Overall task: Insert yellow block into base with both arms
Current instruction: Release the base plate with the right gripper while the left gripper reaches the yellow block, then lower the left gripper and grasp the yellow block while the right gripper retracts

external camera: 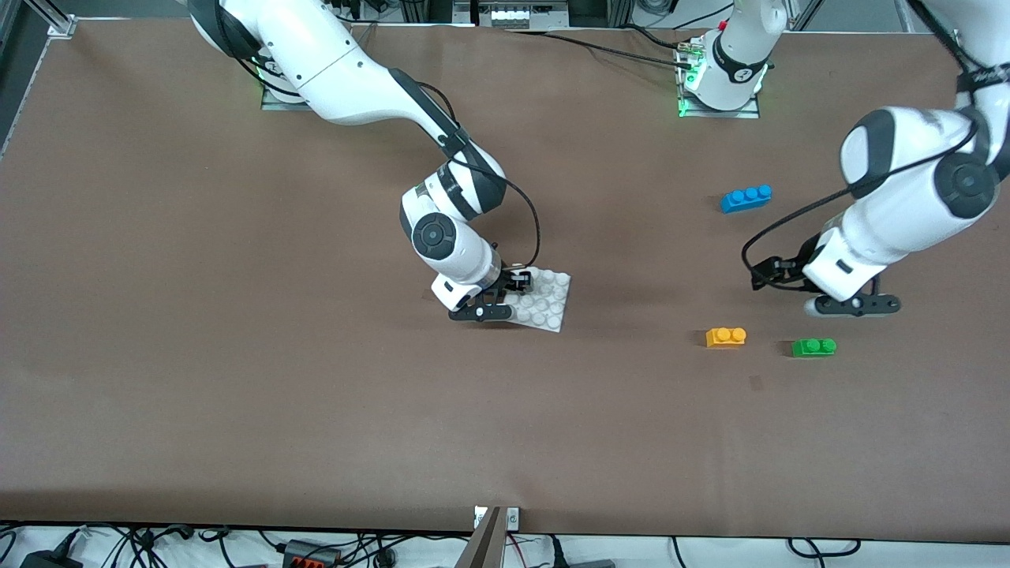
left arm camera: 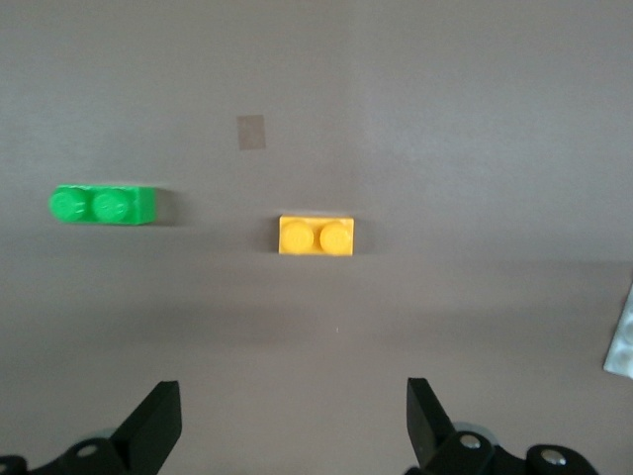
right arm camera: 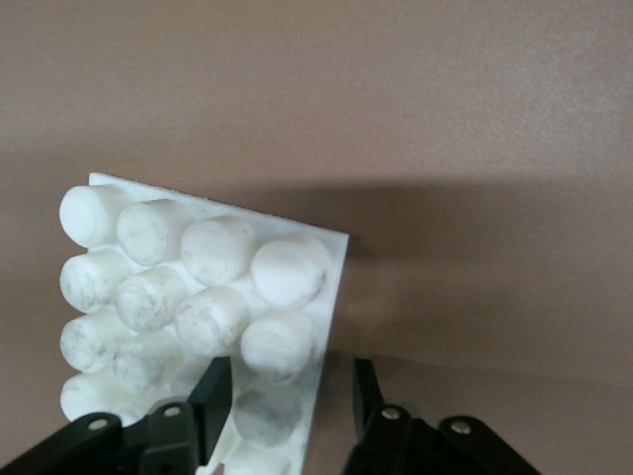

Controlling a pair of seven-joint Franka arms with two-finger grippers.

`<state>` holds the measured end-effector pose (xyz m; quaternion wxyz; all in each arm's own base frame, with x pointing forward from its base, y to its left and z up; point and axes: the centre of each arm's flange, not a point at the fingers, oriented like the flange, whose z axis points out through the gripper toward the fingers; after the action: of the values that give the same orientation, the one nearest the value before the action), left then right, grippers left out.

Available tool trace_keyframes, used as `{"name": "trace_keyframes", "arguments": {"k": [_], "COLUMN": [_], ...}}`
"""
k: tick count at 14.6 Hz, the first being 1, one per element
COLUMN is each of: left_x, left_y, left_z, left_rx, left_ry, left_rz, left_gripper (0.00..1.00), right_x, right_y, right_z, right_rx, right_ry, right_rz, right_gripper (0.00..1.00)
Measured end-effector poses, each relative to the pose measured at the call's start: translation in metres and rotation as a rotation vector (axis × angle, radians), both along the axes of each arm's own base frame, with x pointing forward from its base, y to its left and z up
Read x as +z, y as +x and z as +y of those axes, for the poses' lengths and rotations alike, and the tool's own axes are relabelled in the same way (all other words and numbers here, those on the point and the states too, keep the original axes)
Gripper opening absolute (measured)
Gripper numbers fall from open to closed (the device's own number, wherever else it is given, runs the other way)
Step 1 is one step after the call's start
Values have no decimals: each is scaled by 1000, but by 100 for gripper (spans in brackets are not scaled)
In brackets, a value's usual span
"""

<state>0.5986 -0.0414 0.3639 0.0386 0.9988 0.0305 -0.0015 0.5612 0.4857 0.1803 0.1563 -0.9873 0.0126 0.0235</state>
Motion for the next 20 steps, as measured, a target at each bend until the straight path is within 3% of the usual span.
{"name": "trace_keyframes", "arguments": {"k": [1,3,6,10,13,16,20], "left_x": [-18,-56,-98,-120,-125,-126,-141], "left_y": [2,4,6,11,17,25,31], "left_z": [-6,-21,-27,-26,-24,-18,-12], "left_rx": [-7,-18,-18,-27,-25,-30,-60], "left_ry": [-6,-19,-29,-29,-29,-26,-1], "left_rz": [-15,-62,-73,-112,-128,-138,-128], "left_gripper": [100,100,100,100,100,100,100], "right_x": [3,20,90,189,247,310,384], "right_y": [1,6,29,66,73,74,53], "right_z": [0,-5,-34,-135,-221,-321,-424], "right_rx": [4,15,6,-15,71,146,188], "right_ry": [-3,-21,-34,-185,-279,-273,-287], "right_rz": [9,44,73,70,106,119,83], "right_gripper": [59,74,100,100,100,100,100]}}
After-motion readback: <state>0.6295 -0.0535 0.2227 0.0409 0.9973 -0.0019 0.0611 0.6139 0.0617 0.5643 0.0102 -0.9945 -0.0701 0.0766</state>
